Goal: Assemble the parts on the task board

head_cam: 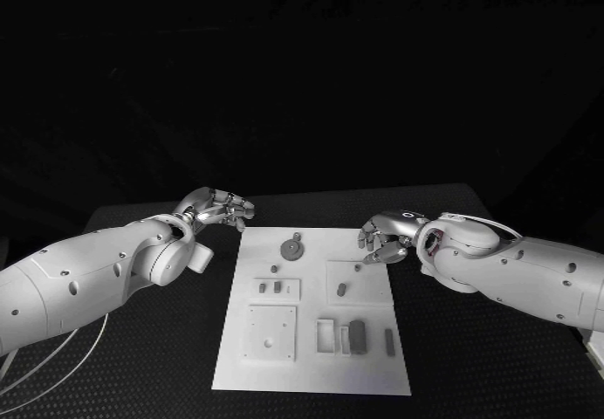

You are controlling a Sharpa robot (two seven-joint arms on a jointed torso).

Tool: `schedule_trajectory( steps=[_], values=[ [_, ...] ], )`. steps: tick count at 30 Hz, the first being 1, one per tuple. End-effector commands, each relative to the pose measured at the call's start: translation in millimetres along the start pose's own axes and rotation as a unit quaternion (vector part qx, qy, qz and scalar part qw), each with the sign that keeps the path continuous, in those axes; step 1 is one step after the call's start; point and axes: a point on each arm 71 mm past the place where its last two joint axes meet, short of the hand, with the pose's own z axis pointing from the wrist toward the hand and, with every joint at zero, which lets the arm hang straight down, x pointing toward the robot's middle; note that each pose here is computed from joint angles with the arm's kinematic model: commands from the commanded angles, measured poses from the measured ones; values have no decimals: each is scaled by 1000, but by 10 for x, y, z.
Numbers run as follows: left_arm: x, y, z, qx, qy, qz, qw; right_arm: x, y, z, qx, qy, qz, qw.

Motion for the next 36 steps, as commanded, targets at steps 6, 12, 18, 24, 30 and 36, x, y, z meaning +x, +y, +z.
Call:
schedule_trajectory(
  steps=[6, 12, 18, 24, 30, 36],
  values=[
    [28, -23, 7, 9, 8, -7, 1000, 18, 9, 5, -2, 11, -7, 1000],
    [24, -20, 5, 8, 7, -7, 1000, 21, 8, 11, -1, 13, -7, 1000],
    [27, -14, 10, 8, 8, -8, 1000, 48, 39, 44, -3, 20, -9, 1000],
    [70, 49, 15, 5, 11, -10, 1000, 76, 24, 72, 3, 17, -11, 1000],
    [61, 40, -16, 6, 11, -12, 1000, 61, 8, 54, 5, 8, -13, 1000],
    [80, 44, 35, 7, 11, -12, 1000, 67, 38, 75, 0, 11, -16, 1000]
  ],
)
